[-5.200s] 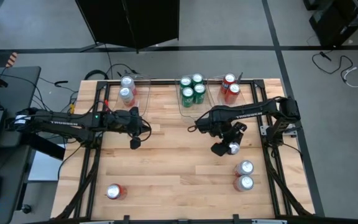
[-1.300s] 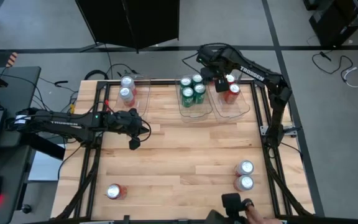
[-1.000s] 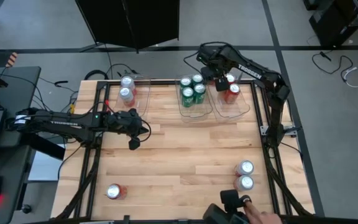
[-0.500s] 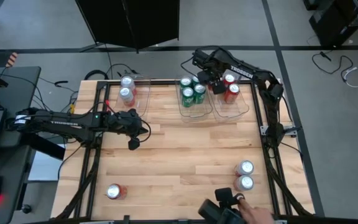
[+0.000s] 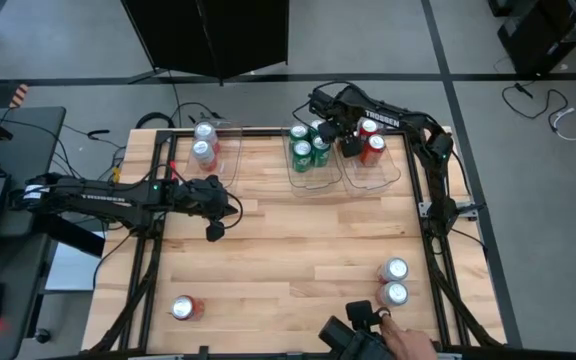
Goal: Sort soda cans
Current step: Put the top orange soda can into the right transparent bin, then put the top pink-white soda can into the left transparent bin
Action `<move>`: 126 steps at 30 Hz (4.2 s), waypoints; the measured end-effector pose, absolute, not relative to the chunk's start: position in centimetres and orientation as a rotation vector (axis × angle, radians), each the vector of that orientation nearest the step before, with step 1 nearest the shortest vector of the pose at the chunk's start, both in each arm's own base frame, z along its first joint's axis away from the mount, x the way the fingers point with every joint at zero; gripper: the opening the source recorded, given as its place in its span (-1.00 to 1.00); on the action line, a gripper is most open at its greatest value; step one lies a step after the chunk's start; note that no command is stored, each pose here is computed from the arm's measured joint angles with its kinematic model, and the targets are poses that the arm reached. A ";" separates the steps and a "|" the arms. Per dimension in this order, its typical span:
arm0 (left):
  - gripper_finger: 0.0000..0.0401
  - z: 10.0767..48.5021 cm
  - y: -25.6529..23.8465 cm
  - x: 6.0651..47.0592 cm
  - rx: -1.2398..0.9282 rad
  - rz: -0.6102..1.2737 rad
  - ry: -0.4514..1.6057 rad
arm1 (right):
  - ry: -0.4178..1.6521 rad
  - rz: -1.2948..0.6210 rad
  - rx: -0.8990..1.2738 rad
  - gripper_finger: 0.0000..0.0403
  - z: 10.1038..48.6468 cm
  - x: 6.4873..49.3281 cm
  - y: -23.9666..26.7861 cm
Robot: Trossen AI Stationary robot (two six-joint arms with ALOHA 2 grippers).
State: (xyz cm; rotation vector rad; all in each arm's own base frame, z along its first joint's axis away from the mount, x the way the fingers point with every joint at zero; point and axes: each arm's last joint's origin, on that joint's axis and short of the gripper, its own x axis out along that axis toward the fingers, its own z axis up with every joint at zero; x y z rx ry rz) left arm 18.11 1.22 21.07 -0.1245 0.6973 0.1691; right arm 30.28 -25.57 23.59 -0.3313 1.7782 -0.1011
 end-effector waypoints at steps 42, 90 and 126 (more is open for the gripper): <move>-0.94 22.9 1.0 19.2 -0.100 0.049 0.581 | 1.258 -0.273 -0.159 0.42 35.6 36.7 -17.3; -1.00 27.3 -4.8 17.1 -0.111 -0.088 0.821 | 1.429 -0.753 0.576 -0.61 31.2 24.0 14.0; -0.98 27.2 -5.0 16.9 -0.160 -0.150 0.852 | 1.775 -0.759 0.636 0.44 22.6 21.5 14.7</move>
